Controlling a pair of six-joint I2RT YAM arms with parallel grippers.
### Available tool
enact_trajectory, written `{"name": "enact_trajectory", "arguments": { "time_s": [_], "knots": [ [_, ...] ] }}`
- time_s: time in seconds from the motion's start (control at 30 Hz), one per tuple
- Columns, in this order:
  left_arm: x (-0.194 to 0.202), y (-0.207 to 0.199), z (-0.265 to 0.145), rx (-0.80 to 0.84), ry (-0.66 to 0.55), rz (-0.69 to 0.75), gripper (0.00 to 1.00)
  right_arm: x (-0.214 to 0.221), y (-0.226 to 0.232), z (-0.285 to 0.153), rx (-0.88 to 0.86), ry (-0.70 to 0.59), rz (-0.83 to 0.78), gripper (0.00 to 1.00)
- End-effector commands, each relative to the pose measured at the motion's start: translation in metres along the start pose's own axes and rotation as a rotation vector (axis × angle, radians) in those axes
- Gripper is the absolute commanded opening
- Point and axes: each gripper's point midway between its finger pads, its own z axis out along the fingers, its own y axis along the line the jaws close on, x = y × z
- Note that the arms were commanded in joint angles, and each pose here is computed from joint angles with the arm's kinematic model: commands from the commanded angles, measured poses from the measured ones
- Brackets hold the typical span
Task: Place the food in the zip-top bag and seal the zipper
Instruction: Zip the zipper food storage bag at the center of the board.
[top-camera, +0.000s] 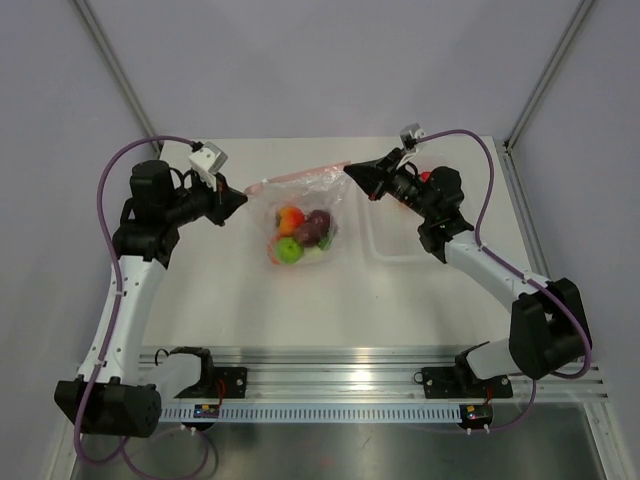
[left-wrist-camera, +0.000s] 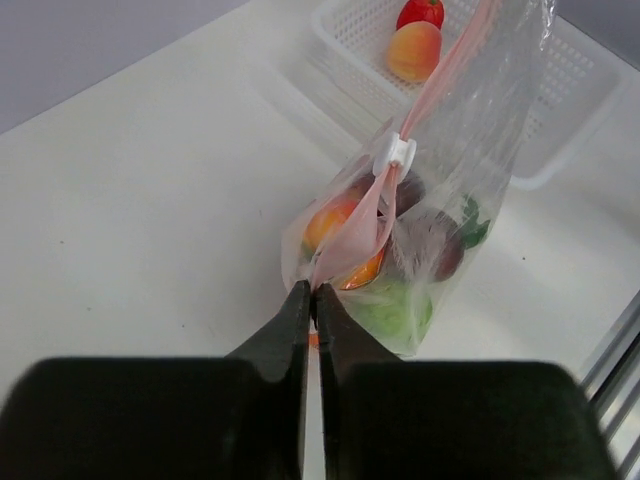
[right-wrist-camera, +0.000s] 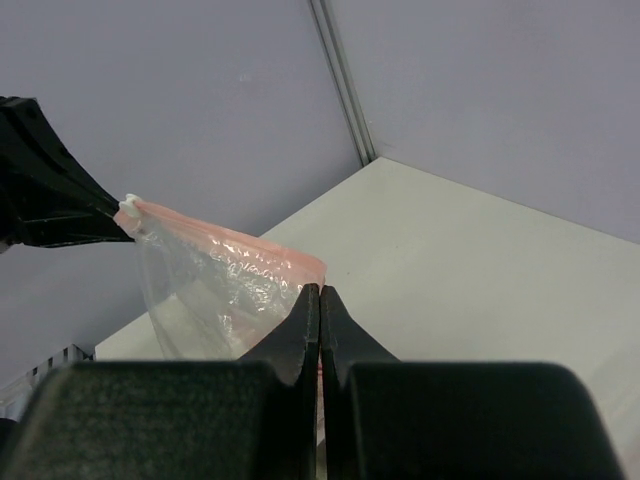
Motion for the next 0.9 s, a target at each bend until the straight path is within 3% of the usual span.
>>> {"name": "enact_trajectory", "arguments": {
  "time_s": [0.0,0.07,0.1,0.27,0.43,0.63,0.87],
  "knots": [
    [-0.002,0.008,0.003,-0.008,0.001,0.014,0.12,-0.011,0.01,0.004,-0.059,-0.049,0.004,0.0],
    [-0.003,0.0,0.007,0.054,0.019,-0.008,0.23,-0.006,0.01,0.005,-0.076,-0.038,0.018,0.0],
    [-0.005,-0.002,0.007,0.071,0.02,-0.016,0.33,-0.001,0.01,0.005,-0.08,-0.027,0.031,0.0],
    [-0.039,-0.006,0.001,0.081,-0.034,0.0,0.44,-0.002,0.014,0.003,-0.092,-0.024,0.022,0.0],
    [-0.051,-0.016,-0.001,0.102,-0.057,0.041,0.63,-0.006,0.016,0.002,-0.1,-0.025,0.01,0.0],
    [-0.025,-0.024,0.015,0.166,0.041,0.047,0.72,-0.004,0.017,0.004,-0.111,-0.015,0.025,0.0],
    [-0.001,-0.021,0.029,0.163,0.127,0.061,0.65,-0.005,0.018,0.006,-0.12,-0.012,0.027,0.0]
  ]
}}
